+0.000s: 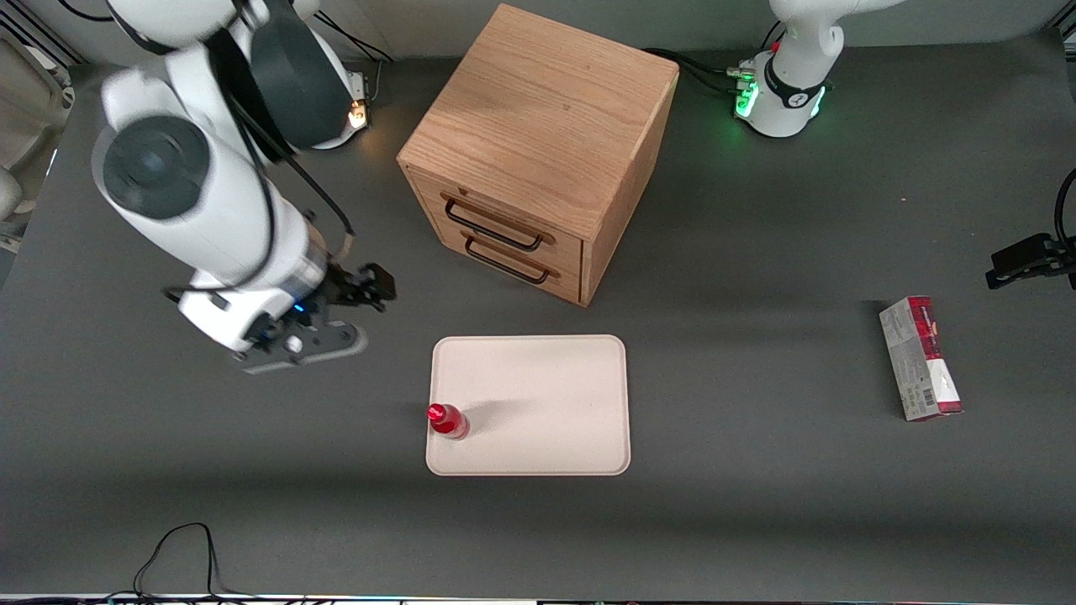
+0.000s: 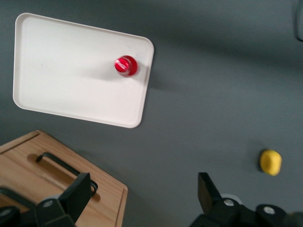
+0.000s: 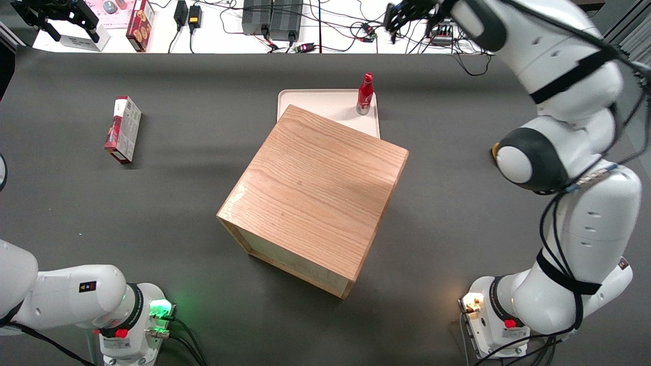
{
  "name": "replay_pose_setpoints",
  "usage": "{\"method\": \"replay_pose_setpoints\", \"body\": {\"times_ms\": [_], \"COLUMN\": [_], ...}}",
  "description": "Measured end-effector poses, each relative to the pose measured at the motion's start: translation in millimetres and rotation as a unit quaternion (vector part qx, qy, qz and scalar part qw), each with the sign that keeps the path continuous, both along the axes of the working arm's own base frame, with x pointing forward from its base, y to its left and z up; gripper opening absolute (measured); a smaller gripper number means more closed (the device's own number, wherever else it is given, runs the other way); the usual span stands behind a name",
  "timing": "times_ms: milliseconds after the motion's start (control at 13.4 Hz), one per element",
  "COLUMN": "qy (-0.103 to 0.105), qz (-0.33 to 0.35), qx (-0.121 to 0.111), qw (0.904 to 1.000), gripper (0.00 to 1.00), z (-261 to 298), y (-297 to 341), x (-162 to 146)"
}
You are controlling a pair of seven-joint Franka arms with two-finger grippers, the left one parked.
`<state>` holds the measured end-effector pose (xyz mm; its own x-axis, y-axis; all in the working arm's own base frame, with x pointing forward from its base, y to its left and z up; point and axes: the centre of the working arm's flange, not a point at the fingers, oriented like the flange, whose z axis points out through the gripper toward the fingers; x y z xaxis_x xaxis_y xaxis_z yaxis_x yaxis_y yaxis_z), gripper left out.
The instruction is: Place coke bottle on tray
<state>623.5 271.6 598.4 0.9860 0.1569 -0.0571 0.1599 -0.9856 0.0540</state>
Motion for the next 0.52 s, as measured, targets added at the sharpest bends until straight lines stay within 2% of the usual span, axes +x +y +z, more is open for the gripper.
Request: {"method": "replay_pose_setpoints", "body": {"times_ms": [223,372,521], "qy": [-0.009,-0.022,-0.030], "qz": [-0.035,-0.066,-0.073], "qx": [0.002,0.007,0.011], "qw": [0.9994,0.9976,0.9969], "gripper": [1.00,1.00,1.00], "z": [41.8,61.8,72.7], "y": [-57.5,-106.4,-152.0], "x": [-22.2,-38.0,-54.2]}}
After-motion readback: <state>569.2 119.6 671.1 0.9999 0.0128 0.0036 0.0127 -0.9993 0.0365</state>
